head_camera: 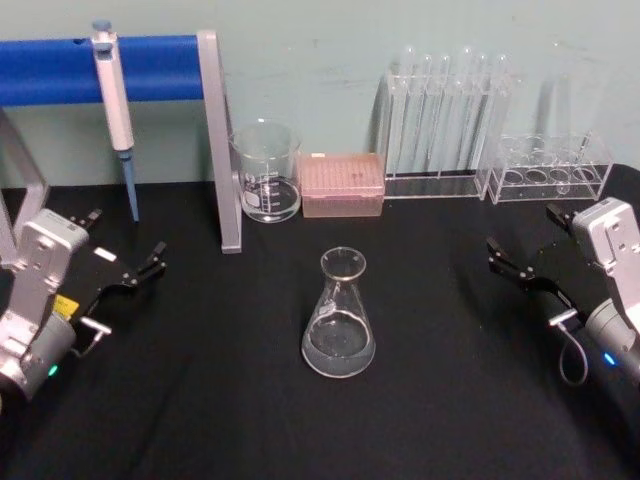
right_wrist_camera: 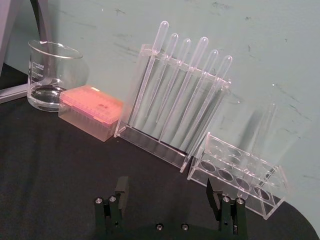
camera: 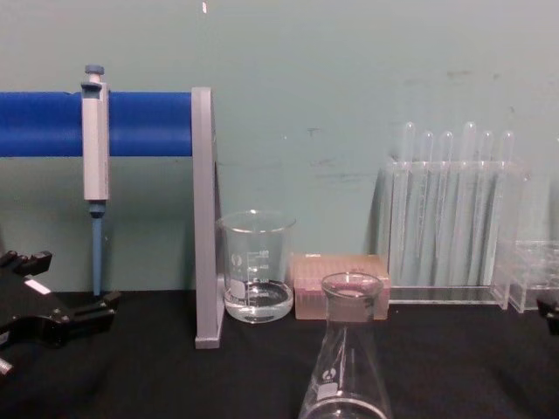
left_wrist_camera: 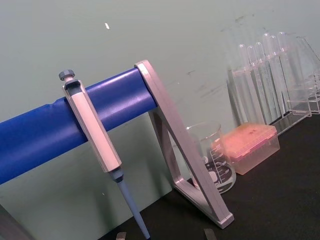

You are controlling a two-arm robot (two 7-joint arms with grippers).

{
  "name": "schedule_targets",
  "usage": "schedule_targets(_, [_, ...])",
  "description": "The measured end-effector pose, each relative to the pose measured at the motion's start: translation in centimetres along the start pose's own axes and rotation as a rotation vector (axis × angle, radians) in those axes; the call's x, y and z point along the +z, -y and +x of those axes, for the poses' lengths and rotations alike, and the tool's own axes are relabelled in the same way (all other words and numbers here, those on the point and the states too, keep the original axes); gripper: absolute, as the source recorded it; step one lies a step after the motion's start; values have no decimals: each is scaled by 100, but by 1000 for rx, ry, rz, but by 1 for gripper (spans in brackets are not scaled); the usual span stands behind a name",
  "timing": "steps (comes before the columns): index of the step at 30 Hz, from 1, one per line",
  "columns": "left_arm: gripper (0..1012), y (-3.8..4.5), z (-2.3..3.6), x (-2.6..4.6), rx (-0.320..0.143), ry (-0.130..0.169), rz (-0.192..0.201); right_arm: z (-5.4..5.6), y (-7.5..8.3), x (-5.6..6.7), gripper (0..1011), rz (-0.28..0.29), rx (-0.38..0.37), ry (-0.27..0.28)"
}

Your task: Grasp the erlenmeyer flask with one hand, shake it three times, then place it back.

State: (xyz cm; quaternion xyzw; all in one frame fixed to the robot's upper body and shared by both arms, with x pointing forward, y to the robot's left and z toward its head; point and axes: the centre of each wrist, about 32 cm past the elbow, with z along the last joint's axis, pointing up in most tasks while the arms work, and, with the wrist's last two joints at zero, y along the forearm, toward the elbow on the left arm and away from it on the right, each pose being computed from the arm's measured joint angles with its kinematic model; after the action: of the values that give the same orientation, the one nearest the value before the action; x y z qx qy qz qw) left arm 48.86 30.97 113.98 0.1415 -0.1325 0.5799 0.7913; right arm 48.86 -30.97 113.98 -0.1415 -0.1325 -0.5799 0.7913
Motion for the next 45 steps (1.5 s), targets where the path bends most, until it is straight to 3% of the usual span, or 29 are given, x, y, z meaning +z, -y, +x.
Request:
schedule_targets(32, [1001,0,0,0,0,0,0,3,-1,3,1000,3,4,-6])
schedule_targets(39, [1001,0,0,0,0,0,0,21,18,48,1000,23,45,-56])
schedule_targets(45, [1001,0,0,0,0,0,0,74,75,96,1000,36,126,-131])
